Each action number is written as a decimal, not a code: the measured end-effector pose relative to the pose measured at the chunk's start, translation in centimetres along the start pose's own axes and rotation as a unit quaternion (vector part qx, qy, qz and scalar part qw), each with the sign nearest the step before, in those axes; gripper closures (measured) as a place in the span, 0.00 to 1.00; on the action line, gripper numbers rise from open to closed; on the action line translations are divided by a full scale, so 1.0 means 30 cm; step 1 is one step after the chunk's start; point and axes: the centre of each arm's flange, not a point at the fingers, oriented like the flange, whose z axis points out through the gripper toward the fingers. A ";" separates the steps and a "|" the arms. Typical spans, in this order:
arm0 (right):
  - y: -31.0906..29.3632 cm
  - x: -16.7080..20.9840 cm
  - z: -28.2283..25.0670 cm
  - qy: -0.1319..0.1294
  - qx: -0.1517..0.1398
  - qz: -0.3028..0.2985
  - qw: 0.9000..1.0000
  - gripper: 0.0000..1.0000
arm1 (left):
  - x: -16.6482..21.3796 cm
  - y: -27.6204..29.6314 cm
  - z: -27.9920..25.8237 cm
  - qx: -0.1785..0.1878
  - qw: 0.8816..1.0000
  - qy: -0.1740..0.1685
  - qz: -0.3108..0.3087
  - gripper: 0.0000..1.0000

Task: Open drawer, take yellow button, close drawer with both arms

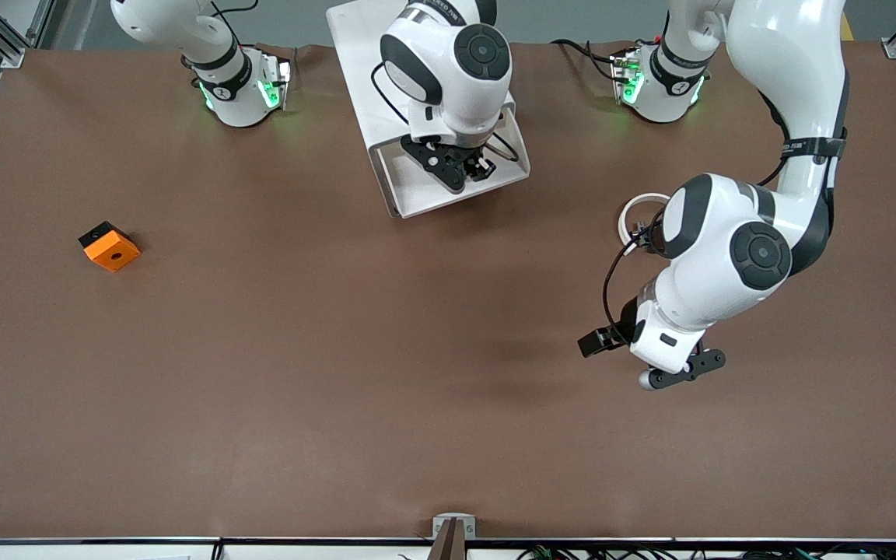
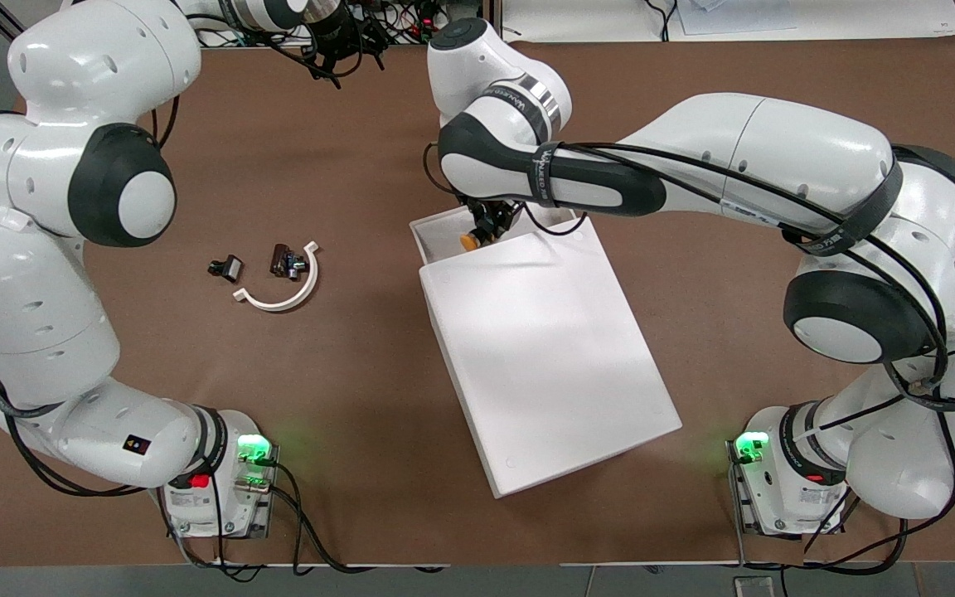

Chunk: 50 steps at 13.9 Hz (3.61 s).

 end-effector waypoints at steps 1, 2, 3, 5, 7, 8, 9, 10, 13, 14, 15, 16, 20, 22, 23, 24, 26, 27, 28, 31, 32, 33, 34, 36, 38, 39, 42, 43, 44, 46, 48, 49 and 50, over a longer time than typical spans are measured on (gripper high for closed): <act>-0.004 0.006 -0.015 0.000 0.005 0.002 1.000 0.57 | -0.002 -0.002 -0.002 0.000 1.000 0.000 0.000 0.00; -0.011 0.019 -0.047 -0.001 0.015 0.004 1.000 0.57 | -0.003 -0.003 -0.004 0.000 1.000 0.001 0.000 0.00; -0.019 0.045 -0.099 -0.002 0.029 0.010 1.000 0.57 | -0.006 -0.001 -0.006 0.000 1.000 0.001 0.001 0.00; -0.020 0.148 -0.227 -0.006 0.050 0.010 0.999 0.57 | -0.029 0.017 -0.009 -0.001 1.000 -0.001 0.006 0.00; 0.003 0.319 -0.341 -0.005 0.067 -0.019 0.998 0.57 | -0.070 0.045 -0.005 0.001 1.000 -0.005 0.016 0.00; 0.021 0.432 -0.385 -0.002 0.078 -0.040 0.996 0.57 | -0.091 0.058 -0.006 0.001 1.000 -0.006 0.020 0.00; 0.051 0.561 -0.425 0.001 0.087 -0.062 0.994 0.57 | -0.114 0.071 -0.010 0.001 1.000 -0.008 0.024 0.00; 0.090 0.704 -0.452 0.005 0.094 -0.082 0.992 0.57 | -0.139 0.084 -0.015 0.002 1.000 -0.009 0.023 0.00; 0.246 1.147 -0.443 0.011 0.093 -0.127 0.988 0.57 | -0.231 0.138 -0.028 0.005 1.000 -0.013 0.009 0.00; 0.302 1.275 -0.417 0.014 0.088 -0.138 0.986 0.57 | -0.266 0.163 -0.028 0.010 1.000 -0.010 0.007 0.00; 0.354 1.396 -0.383 0.019 0.087 -0.146 0.985 0.57 | -0.306 0.192 -0.025 0.015 1.000 -0.009 0.005 0.00; 0.399 1.500 -0.343 0.023 0.088 -0.154 0.984 0.57 | -0.350 0.224 -0.016 0.021 1.000 -0.009 0.002 0.00; 0.509 1.772 -0.143 0.052 0.078 -0.198 0.976 0.57 | -0.541 0.344 0.054 0.037 0.999 -0.021 0.001 0.00; 0.591 1.894 -0.021 0.066 0.077 -0.227 0.969 0.57 | -0.630 0.387 0.091 0.046 0.999 -0.029 0.002 0.00; 0.647 1.958 0.046 0.070 0.076 -0.239 0.966 0.57 | -0.674 0.404 0.109 0.050 0.998 -0.033 0.004 0.00; 0.706 2.019 0.112 0.070 0.074 -0.248 0.963 0.57 | -0.715 0.420 0.125 0.054 0.998 -0.036 0.007 0.00; 0.807 2.118 0.227 0.064 0.068 -0.256 0.962 0.57 | -0.794 0.451 0.153 0.061 0.997 -0.042 0.014 0.00; 0.844 2.156 0.281 0.062 0.065 -0.256 0.962 0.57 | -0.831 0.463 0.163 0.065 0.997 -0.046 0.015 0.00; 0.870 2.189 0.334 0.063 0.060 -0.256 0.963 0.57 | -0.868 0.477 0.172 0.070 0.996 -0.048 0.012 0.00; 0.896 2.238 0.482 0.070 0.050 -0.256 0.963 0.57 | -0.969 0.517 0.188 0.078 0.996 -0.053 0.008 0.00; 0.892 2.236 0.521 0.073 0.050 -0.260 0.961 0.57 | -1.000 0.529 0.191 0.080 0.995 -0.054 0.009 0.00; 0.885 2.225 0.556 0.075 0.051 -0.267 0.959 0.57 | -1.028 0.539 0.194 0.082 0.995 -0.055 0.008 0.00; 0.877 2.209 0.584 0.075 0.052 -0.272 0.958 0.57 | -1.053 0.549 0.196 0.083 0.995 -0.056 0.004 0.00; 0.863 2.181 0.621 0.076 0.053 -0.280 0.955 0.57 | -1.096 0.565 0.199 0.080 0.994 -0.069 -0.007 0.00; 0.861 2.168 0.646 0.082 0.054 -0.286 0.953 0.57 | -1.128 0.569 0.204 0.080 0.992 -0.095 -0.018 0.00; 0.863 2.164 0.659 0.087 0.055 -0.289 0.952 0.57 | -1.142 0.570 0.207 0.079 0.991 -0.108 -0.023 0.00; 0.864 2.150 0.689 0.097 0.058 -0.296 0.949 0.57 | -1.181 0.572 0.216 0.079 0.985 -0.148 -0.040 0.00; 0.863 2.146 0.695 0.097 0.058 -0.297 0.948 0.57 | -1.191 0.570 0.223 0.076 0.981 -0.169 -0.053 0.00; 0.863 2.145 0.697 0.097 0.057 -0.299 0.948 0.57 | -1.195 0.569 0.229 0.074 0.979 -0.180 -0.061 0.00; 0.863 2.145 0.696 0.103 0.045 -0.312 0.943 0.57 | -1.198 0.569 0.241 0.066 0.973 -0.207 -0.083 0.00; 0.863 2.146 0.695 0.107 0.038 -0.319 0.941 0.42 | -1.195 0.563 0.260 0.064 0.966 -0.230 -0.101 0.00; 0.863 2.147 0.694 0.107 0.037 -0.320 0.941 0.33 | -1.193 0.560 0.271 0.065 0.963 -0.239 -0.108 0.00; 0.863 2.147 0.692 0.108 0.037 -0.321 0.940 0.22 | -1.190 0.557 0.280 0.065 0.960 -0.246 -0.114 0.00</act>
